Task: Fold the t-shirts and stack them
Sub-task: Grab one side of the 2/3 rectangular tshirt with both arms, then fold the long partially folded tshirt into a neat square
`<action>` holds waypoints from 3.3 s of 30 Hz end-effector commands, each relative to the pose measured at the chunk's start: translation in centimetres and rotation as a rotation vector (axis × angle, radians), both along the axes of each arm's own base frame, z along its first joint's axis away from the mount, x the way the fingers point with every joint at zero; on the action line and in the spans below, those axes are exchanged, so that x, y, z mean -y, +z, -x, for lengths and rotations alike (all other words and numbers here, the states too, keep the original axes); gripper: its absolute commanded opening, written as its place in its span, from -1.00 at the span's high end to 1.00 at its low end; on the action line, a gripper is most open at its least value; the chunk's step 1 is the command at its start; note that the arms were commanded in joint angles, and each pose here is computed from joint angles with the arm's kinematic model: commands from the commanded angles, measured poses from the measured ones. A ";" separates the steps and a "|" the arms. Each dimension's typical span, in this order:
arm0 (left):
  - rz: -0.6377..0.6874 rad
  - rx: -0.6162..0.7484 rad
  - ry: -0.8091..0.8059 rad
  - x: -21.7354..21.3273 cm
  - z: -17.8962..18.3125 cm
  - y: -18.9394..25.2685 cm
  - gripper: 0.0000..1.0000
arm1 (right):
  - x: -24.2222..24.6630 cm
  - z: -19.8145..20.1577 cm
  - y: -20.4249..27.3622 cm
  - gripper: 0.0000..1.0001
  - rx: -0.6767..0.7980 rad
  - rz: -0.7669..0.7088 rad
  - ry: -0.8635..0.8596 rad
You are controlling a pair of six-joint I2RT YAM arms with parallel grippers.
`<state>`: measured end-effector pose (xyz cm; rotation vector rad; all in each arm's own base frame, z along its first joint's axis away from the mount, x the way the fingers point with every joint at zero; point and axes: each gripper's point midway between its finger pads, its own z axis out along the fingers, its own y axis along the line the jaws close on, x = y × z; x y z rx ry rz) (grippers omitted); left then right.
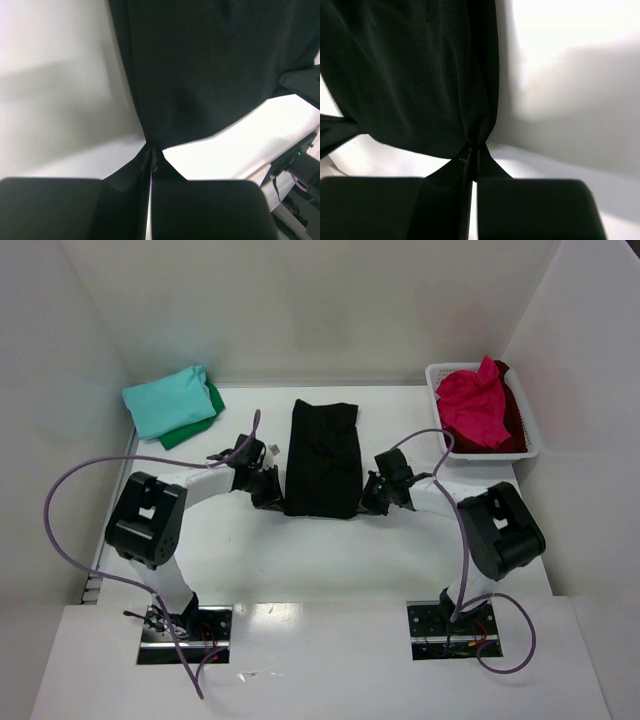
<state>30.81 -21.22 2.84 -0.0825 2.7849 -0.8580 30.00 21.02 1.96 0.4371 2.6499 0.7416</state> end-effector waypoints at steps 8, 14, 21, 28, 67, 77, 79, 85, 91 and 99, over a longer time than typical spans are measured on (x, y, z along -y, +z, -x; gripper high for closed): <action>-0.014 0.000 0.037 -1.3 4.9 5.4 1.00 | 0.1 5.3 4.0 1.00 0.010 -0.003 -0.046; -0.030 -0.043 0.004 -1.2 9.1 6.2 1.00 | -0.1 8.4 5.6 1.00 -0.010 -0.026 -0.046; -0.018 -0.012 0.021 -2.3 12.2 9.7 1.00 | -0.1 11.0 9.4 1.00 0.020 -0.084 -0.038; 0.023 0.010 0.061 -3.4 14.9 12.6 1.00 | -0.1 12.6 12.3 1.00 0.039 -0.135 -0.036; -0.066 0.257 0.078 -2.4 -6.7 13.2 1.00 | -5.3 -10.0 15.3 1.00 0.352 -0.114 0.056; -0.045 0.224 0.063 -2.9 -4.2 13.4 1.00 | -5.0 -9.1 14.0 1.00 0.317 -0.106 0.100; -0.036 0.211 0.071 -2.8 -2.7 13.7 1.00 | -4.6 -8.3 14.5 1.00 0.326 -0.110 0.100; -0.006 0.171 0.088 -2.4 2.0 13.7 1.00 | -3.0 -4.2 12.9 1.00 0.274 -0.098 0.108; 0.021 0.129 0.079 -2.8 7.9 13.5 1.00 | -2.9 2.5 13.0 1.00 0.232 -0.155 0.112; 0.081 0.148 0.073 -3.2 13.2 15.9 1.00 | -3.8 9.8 14.5 1.00 0.218 -0.215 0.126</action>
